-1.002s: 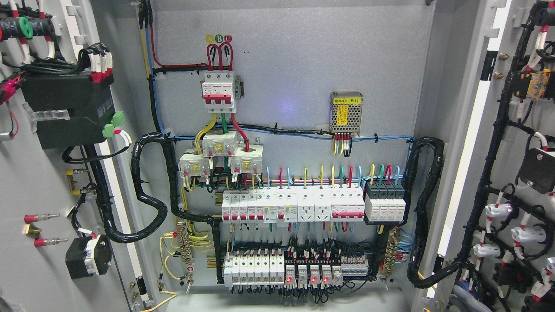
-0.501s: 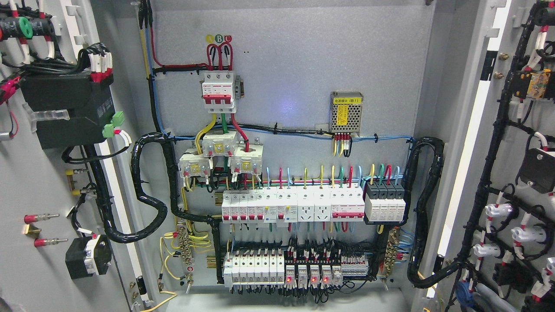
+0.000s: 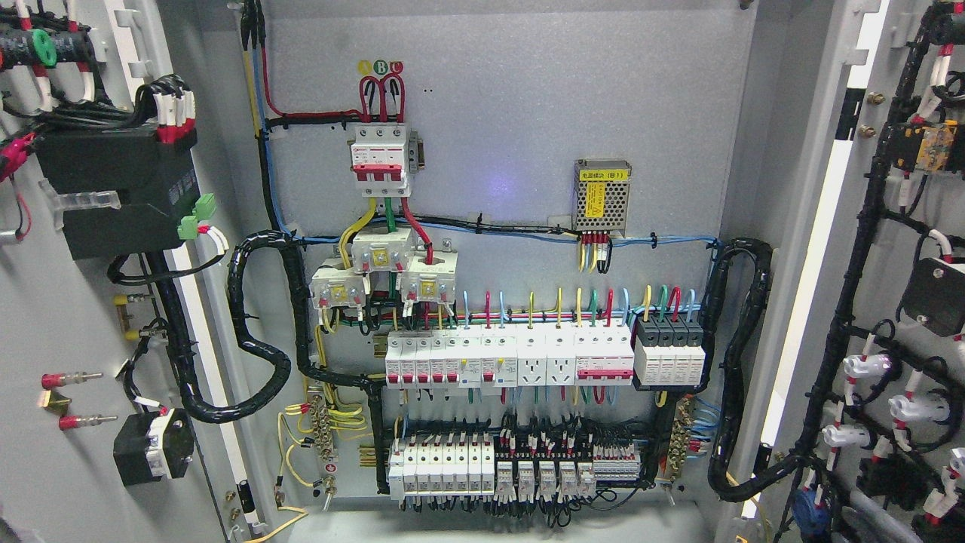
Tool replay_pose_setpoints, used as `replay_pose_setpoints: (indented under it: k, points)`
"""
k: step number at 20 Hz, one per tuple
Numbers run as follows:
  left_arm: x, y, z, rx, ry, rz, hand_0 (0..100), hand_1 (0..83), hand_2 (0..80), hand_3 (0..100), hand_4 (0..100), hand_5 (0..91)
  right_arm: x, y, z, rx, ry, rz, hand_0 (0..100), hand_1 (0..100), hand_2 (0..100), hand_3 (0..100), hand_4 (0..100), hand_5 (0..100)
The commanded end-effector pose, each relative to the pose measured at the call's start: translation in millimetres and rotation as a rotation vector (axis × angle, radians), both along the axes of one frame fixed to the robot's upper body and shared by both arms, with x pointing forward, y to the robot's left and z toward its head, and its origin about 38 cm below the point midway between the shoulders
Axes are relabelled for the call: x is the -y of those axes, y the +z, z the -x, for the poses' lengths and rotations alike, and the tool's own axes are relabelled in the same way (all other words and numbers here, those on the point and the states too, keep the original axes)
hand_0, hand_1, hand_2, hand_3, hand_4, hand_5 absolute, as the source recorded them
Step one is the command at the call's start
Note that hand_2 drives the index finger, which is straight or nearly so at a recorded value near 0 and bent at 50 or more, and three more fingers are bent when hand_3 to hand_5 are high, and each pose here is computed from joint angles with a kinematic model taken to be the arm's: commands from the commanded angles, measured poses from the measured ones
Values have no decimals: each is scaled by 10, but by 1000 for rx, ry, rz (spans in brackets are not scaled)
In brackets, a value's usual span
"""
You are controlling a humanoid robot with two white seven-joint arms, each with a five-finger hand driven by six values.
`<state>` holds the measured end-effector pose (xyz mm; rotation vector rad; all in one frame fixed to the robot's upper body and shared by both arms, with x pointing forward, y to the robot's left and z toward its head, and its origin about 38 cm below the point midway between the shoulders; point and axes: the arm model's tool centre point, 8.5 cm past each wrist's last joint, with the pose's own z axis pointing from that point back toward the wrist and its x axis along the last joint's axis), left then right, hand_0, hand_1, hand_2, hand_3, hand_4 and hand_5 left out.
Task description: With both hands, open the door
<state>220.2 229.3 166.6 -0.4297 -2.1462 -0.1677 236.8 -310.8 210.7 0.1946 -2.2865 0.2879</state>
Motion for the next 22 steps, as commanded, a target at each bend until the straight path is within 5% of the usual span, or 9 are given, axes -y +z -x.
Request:
replay_pose_setpoints:
  k: [1, 22]
  points:
    - [-325, 174, -64, 53, 65, -26, 0, 0, 0, 0, 0, 0, 67, 31, 3, 2, -8, 26, 191, 0, 0, 0, 0, 0]
    - [-833, 279, -20, 62, 173, -21, 0, 0, 0, 0, 0, 0, 230, 68, 42, 11, -37, -21, 191, 0, 0, 0, 0, 0]
